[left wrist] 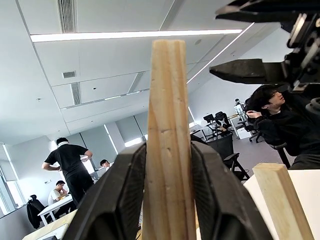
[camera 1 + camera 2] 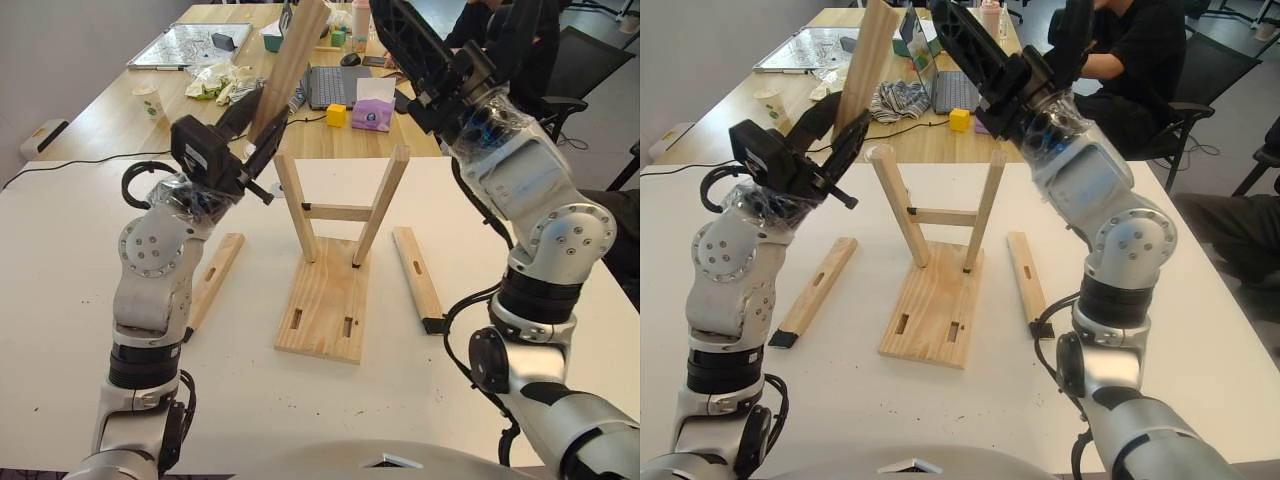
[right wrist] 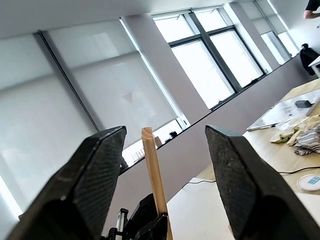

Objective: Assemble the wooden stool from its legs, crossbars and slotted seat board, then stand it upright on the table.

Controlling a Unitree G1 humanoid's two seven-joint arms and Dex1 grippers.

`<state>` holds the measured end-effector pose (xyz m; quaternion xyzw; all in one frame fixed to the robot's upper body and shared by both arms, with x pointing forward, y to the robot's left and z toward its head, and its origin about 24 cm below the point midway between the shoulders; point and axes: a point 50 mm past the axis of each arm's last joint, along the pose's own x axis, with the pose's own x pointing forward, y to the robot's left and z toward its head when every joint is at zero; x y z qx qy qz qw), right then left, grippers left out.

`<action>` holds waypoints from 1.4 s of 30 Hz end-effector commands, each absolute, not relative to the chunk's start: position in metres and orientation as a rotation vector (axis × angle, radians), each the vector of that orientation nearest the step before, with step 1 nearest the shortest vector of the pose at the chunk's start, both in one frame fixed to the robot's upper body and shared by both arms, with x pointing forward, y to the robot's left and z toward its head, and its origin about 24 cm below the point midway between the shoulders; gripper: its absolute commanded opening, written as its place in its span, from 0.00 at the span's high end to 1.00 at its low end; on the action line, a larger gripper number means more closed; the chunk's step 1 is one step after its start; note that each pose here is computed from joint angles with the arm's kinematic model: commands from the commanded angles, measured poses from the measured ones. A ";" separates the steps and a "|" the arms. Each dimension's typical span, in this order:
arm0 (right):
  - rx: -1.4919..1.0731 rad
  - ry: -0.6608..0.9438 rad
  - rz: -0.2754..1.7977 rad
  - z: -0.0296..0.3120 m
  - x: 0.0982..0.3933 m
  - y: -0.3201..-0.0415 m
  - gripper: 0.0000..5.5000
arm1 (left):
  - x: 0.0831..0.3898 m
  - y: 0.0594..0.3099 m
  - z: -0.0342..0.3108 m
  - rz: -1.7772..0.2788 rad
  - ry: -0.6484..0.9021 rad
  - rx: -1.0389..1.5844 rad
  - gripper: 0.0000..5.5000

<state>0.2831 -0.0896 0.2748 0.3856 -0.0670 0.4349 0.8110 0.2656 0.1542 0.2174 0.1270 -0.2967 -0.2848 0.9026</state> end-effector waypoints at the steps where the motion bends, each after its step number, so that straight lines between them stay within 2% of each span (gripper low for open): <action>1: 0.858 -0.080 0.962 0.266 0.278 -0.078 0.47 | 0.263 0.144 0.218 -0.620 -0.622 0.257 0.77; 8: 0.877 -0.068 0.987 0.268 0.276 -0.068 0.47 | 0.261 0.132 0.213 -0.670 -0.621 0.222 0.77; 21: 0.944 -0.088 0.986 0.273 0.276 -0.068 0.86 | 0.260 0.132 0.207 -0.686 -0.598 0.215 0.77; 26: 0.931 -0.087 0.978 0.273 0.277 -0.069 0.90 | 0.261 0.132 0.207 -0.684 -0.599 0.219 0.77; 27: 0.928 -0.089 0.974 0.273 0.277 -0.069 0.90 | 0.262 0.134 0.205 -0.672 -0.581 0.220 0.71; 31: 0.877 -0.127 0.927 0.272 0.283 -0.076 0.93 | 0.256 0.135 0.190 -0.735 -0.501 0.219 0.61; 33: 0.854 -0.178 0.865 0.275 0.290 -0.087 0.93 | 0.254 0.134 0.184 -0.762 -0.467 0.228 0.56; 35: 0.868 -0.286 0.737 0.286 0.302 -0.118 0.93 | 0.254 0.133 0.181 -0.764 -0.446 0.228 0.50; 36: 0.823 -0.351 0.647 0.289 0.307 -0.140 0.93 | 0.255 0.134 0.181 -0.736 -0.444 0.236 0.45; 38: 0.655 -0.443 0.445 0.284 0.310 -0.192 0.93 | 0.259 0.142 0.191 -0.646 -0.495 0.247 0.44; 40: 0.476 -0.425 0.360 0.267 0.307 -0.216 0.93 | 0.260 0.153 0.208 -0.528 -0.593 0.230 0.44; 42: 0.352 -0.321 0.315 0.229 0.301 -0.228 0.93 | 0.262 0.160 0.222 -0.444 -0.648 0.219 0.44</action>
